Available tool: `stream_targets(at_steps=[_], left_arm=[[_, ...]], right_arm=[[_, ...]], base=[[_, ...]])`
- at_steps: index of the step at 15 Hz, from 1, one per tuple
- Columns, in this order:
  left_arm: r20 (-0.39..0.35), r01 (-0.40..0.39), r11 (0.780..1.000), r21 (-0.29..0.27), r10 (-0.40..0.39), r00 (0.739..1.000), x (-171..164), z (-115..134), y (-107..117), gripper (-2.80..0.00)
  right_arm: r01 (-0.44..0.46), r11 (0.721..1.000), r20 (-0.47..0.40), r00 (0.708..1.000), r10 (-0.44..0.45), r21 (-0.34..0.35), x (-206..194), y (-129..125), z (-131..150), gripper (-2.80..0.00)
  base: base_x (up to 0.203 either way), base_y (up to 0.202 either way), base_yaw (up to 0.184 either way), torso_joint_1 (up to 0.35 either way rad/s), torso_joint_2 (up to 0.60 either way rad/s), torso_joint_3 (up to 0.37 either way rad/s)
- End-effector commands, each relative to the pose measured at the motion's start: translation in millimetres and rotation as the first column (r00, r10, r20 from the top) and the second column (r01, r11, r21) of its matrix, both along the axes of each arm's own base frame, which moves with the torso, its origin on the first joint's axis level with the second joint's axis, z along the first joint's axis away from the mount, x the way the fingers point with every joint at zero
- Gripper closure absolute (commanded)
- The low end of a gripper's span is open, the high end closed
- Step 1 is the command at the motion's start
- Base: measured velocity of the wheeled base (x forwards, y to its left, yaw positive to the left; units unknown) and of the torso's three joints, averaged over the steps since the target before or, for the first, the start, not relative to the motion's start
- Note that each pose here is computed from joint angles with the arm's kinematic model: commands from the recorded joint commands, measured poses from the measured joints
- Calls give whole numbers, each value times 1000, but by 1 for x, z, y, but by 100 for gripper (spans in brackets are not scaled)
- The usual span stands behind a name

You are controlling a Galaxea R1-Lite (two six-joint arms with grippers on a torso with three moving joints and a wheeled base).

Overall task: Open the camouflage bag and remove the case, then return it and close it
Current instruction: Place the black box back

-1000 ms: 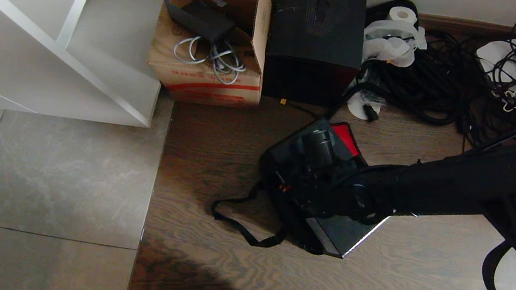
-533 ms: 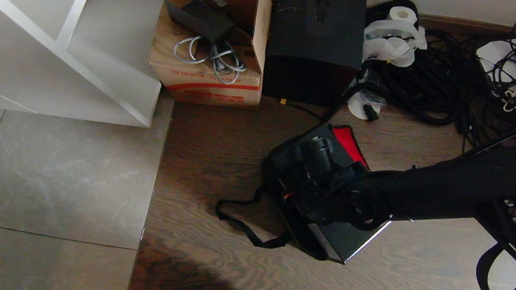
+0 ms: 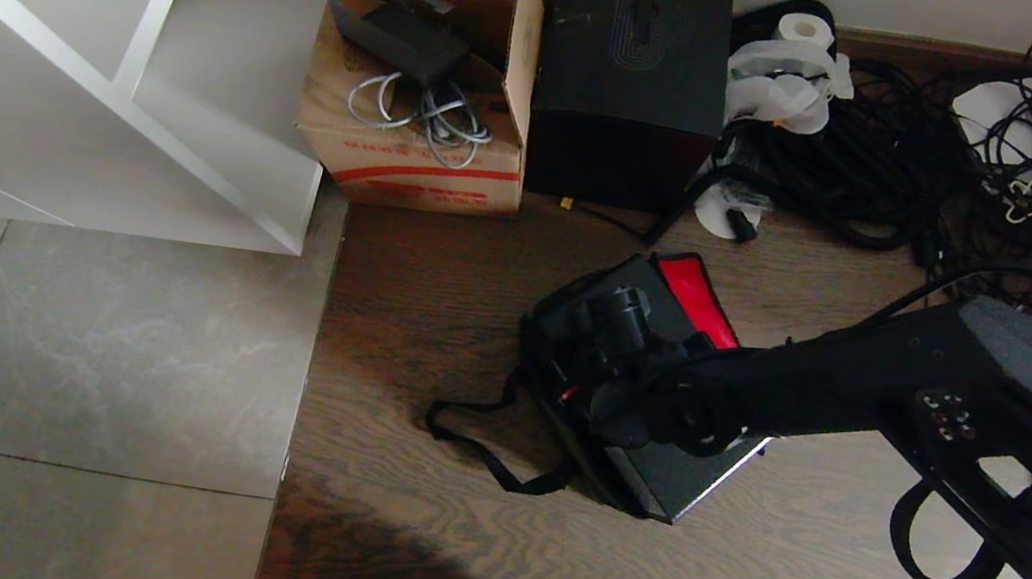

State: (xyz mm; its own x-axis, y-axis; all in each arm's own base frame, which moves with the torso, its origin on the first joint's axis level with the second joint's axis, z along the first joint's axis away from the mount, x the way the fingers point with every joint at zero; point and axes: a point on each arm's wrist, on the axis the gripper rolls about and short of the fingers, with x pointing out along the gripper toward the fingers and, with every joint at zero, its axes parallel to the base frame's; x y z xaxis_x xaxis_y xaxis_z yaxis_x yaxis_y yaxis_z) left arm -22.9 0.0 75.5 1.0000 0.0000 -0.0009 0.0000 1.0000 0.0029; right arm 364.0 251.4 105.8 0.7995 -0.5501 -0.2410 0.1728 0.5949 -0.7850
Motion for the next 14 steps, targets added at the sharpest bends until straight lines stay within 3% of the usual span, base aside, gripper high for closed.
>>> stream_targets(at_steps=[1,8,14], left_arm=[[1,0,1000,0,0,1000,0,0,0,0],[1,0,1000,0,0,1000,0,0,0,0],[-1,0,1000,0,0,1000,0,0,0,0]], right_arm=[[17,1000,-10,1000,-18,-16,6,-2,-9,0],[11,999,60,998,-14,43,-4,-11,43,0],[10,998,85,996,-15,61,-14,-18,66,0]], base=[[0,0,0,0,0,0],[0,0,0,0,0,0],[0,0,0,0,0,0]])
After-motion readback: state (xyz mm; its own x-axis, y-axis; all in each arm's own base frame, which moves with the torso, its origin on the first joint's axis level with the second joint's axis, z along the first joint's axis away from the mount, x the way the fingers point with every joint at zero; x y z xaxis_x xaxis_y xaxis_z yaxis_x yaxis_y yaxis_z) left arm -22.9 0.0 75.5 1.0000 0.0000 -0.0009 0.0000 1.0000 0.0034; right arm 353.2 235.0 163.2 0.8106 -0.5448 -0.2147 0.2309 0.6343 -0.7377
